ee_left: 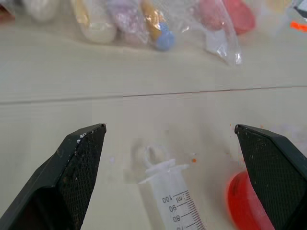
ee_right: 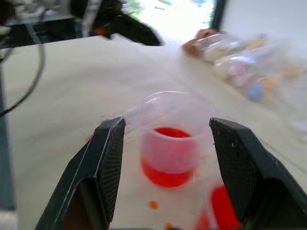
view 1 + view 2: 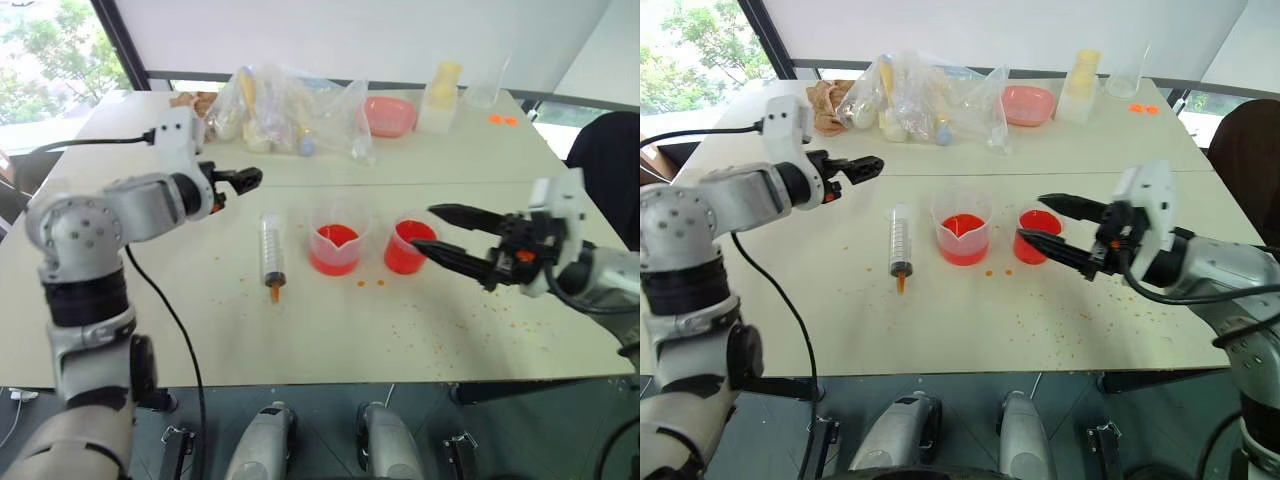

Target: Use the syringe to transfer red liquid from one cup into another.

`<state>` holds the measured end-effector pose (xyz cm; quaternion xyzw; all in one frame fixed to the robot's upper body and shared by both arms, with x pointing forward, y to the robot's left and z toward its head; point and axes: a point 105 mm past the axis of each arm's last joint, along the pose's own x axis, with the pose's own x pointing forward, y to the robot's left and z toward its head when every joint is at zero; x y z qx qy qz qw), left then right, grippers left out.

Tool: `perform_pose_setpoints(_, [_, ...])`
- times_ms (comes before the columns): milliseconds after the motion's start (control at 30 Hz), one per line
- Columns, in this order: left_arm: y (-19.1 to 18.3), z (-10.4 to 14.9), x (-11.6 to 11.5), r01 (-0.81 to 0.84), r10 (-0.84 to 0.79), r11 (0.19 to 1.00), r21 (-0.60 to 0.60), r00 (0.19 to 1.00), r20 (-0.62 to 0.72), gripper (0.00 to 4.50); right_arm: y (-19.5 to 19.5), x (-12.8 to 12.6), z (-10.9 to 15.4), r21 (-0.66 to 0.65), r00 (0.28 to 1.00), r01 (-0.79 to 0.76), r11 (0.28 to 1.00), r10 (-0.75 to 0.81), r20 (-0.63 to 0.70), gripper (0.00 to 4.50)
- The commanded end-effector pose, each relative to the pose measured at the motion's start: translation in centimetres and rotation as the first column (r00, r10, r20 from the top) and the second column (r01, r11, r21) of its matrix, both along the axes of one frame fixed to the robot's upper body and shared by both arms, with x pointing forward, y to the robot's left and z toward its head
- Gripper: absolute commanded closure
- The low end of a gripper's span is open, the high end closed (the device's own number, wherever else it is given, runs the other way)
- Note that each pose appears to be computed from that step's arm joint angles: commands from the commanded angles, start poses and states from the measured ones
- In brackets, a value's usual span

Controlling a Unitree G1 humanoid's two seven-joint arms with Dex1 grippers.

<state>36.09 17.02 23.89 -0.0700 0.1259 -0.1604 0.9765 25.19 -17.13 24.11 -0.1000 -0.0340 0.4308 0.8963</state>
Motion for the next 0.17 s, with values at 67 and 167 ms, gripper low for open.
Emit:
perform_pose_setpoints(67, [1.7, 1.4, -2.0, 0.009, -0.03, 0.994, 0.108, 0.979, 0.2, 0.03, -2.3, -1.4, 1.5, 0.075, 0.995, 0.084, 0.994, -0.087, 0.038, 1.58])
perform_pose_setpoints(167, [2.6, -0.7, -4.4, 0.097, -0.148, 0.97, 0.222, 0.963, 0.223, 0.03, -4.5, -2.1, 0.9, 0.129, 0.988, 0.157, 0.979, -0.157, -0.009, 1.58])
